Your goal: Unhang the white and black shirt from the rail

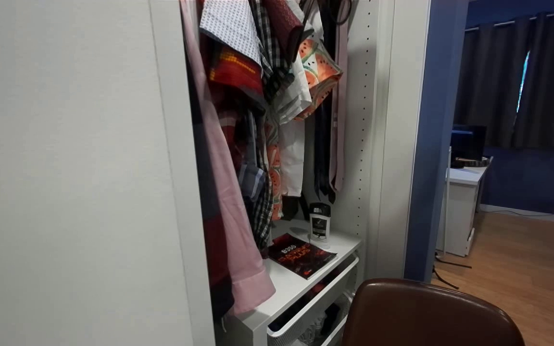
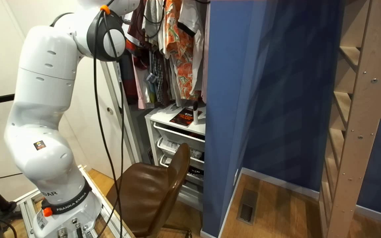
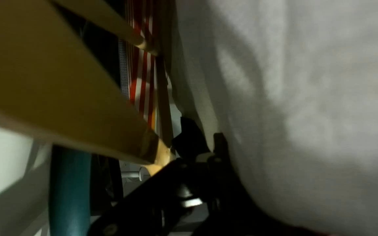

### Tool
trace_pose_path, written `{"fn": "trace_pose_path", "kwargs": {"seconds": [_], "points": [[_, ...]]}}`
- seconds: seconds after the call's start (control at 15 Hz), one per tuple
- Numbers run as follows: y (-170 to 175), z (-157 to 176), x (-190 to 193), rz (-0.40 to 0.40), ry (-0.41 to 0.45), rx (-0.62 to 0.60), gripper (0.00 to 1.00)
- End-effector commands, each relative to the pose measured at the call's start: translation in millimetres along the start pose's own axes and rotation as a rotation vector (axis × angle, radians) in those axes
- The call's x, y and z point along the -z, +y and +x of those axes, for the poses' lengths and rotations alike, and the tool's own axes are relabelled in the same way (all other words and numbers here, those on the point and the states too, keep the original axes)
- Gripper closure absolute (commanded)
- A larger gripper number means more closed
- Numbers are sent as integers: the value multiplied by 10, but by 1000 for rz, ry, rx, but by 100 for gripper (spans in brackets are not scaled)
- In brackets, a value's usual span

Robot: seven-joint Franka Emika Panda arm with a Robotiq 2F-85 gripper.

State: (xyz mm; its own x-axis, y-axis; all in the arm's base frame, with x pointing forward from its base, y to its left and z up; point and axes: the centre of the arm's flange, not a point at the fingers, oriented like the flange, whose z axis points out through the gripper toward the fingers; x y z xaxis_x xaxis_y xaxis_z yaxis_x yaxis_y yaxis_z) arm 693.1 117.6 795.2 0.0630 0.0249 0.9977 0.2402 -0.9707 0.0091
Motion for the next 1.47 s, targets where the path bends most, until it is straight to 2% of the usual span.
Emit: {"fn": "trace_pose_path", "kwargs": {"seconds": [0.0, 0.13, 0.47, 0.6, 0.73, 0.93, 1.4], "points": [[16, 274, 341, 24, 68, -30, 95], [56, 303, 417, 29, 54, -15, 95], [126, 297, 518, 32, 91, -72, 95], [125, 393, 604, 41, 132, -91, 95], [132, 401, 625, 60, 105, -101, 95], [126, 397, 684, 73, 36, -69, 95], [153, 492, 938, 124, -60, 12, 95]]}}
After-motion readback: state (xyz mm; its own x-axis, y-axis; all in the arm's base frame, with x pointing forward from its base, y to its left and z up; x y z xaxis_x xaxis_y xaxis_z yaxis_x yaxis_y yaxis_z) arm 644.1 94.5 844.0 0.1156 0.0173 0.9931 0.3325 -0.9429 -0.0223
